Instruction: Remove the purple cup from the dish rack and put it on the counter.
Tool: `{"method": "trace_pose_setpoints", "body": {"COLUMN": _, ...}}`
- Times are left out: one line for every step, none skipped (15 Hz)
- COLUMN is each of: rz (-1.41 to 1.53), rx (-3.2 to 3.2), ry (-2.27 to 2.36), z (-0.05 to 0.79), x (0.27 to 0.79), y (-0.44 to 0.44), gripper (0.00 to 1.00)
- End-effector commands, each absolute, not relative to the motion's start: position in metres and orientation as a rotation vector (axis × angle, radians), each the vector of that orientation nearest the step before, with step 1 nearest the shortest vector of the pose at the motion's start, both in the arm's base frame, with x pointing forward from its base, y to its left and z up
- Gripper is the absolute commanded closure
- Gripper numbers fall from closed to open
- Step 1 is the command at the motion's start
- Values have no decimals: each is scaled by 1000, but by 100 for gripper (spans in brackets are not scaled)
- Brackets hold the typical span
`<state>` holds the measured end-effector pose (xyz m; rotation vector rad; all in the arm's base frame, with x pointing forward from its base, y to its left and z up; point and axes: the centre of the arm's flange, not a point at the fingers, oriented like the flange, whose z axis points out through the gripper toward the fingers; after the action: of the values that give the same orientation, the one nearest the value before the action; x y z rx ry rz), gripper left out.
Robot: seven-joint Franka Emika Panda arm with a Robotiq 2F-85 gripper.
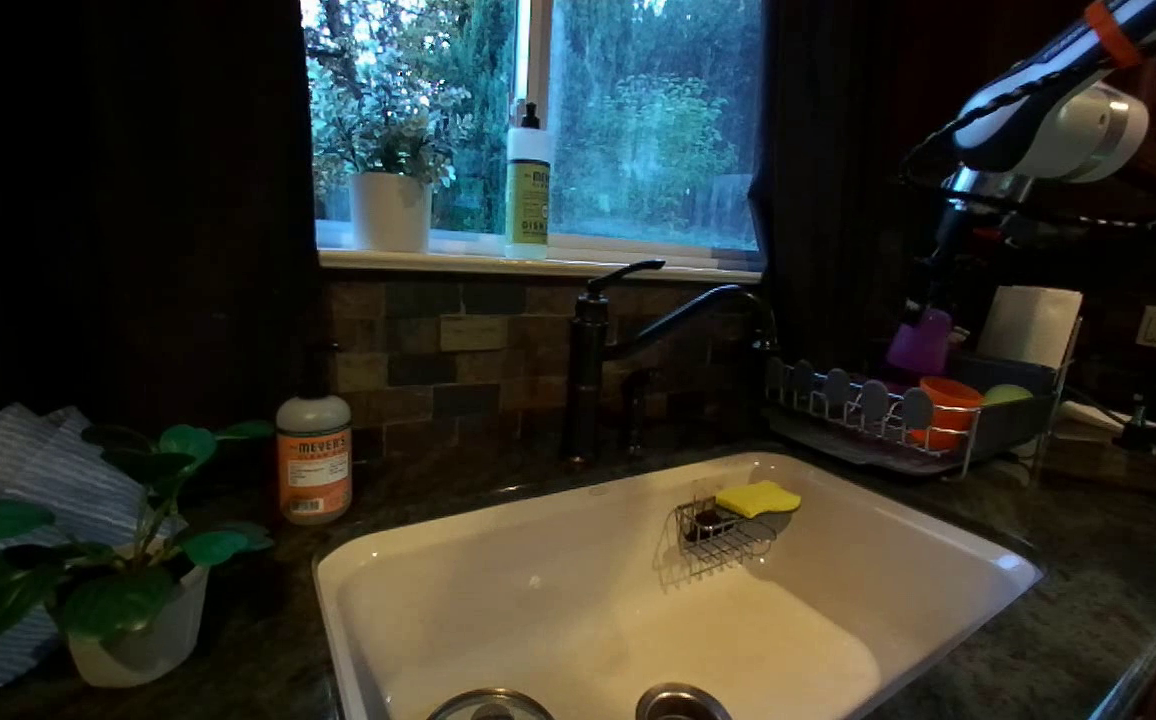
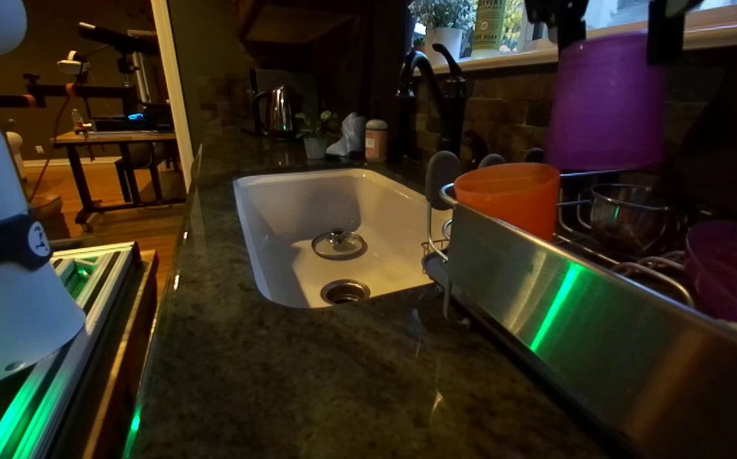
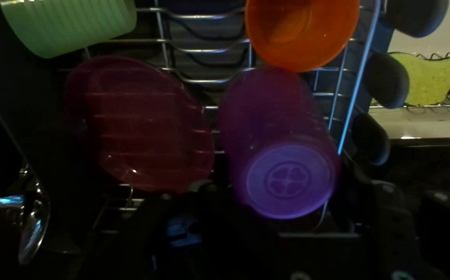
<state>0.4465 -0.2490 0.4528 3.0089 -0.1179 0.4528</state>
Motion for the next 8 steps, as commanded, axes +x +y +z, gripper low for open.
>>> {"method": "trace_pose_setpoints", "body": {"rz": 532, "rx": 2952, "ry": -218, "z": 486, "x": 377, "y": -212, "gripper": 58}}
{"method": "trace_pose_setpoints", "body": {"rz": 536, "rx": 2948, "ry": -267, "z": 489, "x": 360, "y": -207, "gripper": 58}}
{"method": "trace_pose_setpoints", "body": {"rz": 537, "rx": 2947, "ry": -311, "z": 491, "x": 348, "y": -205, "gripper": 58}}
{"method": "trace_pose_setpoints", "body": {"rz": 523, "rx": 2950, "ry": -393, "z": 483, "x": 335, "y": -204, "gripper": 58}}
{"method": "trace_pose_setpoints", "body": {"rz": 517, "rx": 2958, "ry": -473, "z": 476, "x": 325, "y": -206, "gripper": 58}}
{"method": "trace_pose_setpoints", "body": {"rz": 506, "rx": 2964, "ry": -562, "z": 467, "x": 313, "y": -208, "gripper": 58}}
{"method": "trace_pose_setpoints", "body": {"rz": 493, "rx": 2974, "ry": -656, "z": 455, "x": 302, "y": -212, "gripper": 58}}
{"method": "trace_pose_setpoints", "body": {"rz": 474, "rx": 2967, "ry": -738, "z": 440, "x": 290, "y": -215, "gripper": 58}}
